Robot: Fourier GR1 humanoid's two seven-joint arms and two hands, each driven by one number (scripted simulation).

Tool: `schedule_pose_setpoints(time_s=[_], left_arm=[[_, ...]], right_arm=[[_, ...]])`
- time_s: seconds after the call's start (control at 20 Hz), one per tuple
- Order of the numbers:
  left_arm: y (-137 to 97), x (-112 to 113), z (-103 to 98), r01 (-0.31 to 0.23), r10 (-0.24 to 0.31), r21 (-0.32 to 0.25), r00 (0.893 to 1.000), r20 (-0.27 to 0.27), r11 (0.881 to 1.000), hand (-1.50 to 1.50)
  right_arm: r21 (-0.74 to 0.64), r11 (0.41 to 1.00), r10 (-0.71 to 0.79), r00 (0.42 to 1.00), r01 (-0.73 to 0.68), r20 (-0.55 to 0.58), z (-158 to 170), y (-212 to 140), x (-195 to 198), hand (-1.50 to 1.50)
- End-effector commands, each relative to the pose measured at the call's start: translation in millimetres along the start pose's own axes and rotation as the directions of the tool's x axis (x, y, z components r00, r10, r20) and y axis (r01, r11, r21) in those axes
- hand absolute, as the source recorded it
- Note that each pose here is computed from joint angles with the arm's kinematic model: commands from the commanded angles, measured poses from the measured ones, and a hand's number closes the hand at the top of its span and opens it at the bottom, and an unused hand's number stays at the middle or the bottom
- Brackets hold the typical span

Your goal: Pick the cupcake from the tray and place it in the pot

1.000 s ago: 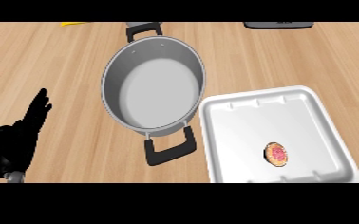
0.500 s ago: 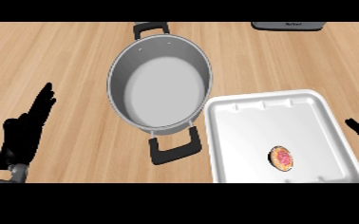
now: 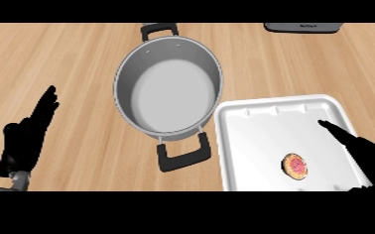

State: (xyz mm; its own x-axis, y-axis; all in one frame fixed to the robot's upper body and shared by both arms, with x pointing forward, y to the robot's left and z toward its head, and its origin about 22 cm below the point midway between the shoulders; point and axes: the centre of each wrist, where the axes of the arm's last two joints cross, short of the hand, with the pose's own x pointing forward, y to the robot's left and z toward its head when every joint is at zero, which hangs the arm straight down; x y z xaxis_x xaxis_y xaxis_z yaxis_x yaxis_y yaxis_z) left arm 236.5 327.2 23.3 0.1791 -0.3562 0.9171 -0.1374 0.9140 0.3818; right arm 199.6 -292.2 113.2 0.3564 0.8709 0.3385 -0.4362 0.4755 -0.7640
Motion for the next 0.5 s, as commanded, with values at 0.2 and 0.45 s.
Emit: schedule_pose_setpoints(time_s=[0.2,0.45], left_arm=[[-16,1,-14,0.012,-0.012,-0.011,1.0,-0.009,1.0,0.0],[-8,-9,7,-0.006,0.006,0.029,1.0,-0.011,1.0,0.0]], right_arm=[[0.122,0.989,0.087,0.995,-0.081,-0.046,-34,3,37,-1.5],[0.122,0.985,0.136,0.986,-0.124,-0.092,-54,17,38,-1.5]])
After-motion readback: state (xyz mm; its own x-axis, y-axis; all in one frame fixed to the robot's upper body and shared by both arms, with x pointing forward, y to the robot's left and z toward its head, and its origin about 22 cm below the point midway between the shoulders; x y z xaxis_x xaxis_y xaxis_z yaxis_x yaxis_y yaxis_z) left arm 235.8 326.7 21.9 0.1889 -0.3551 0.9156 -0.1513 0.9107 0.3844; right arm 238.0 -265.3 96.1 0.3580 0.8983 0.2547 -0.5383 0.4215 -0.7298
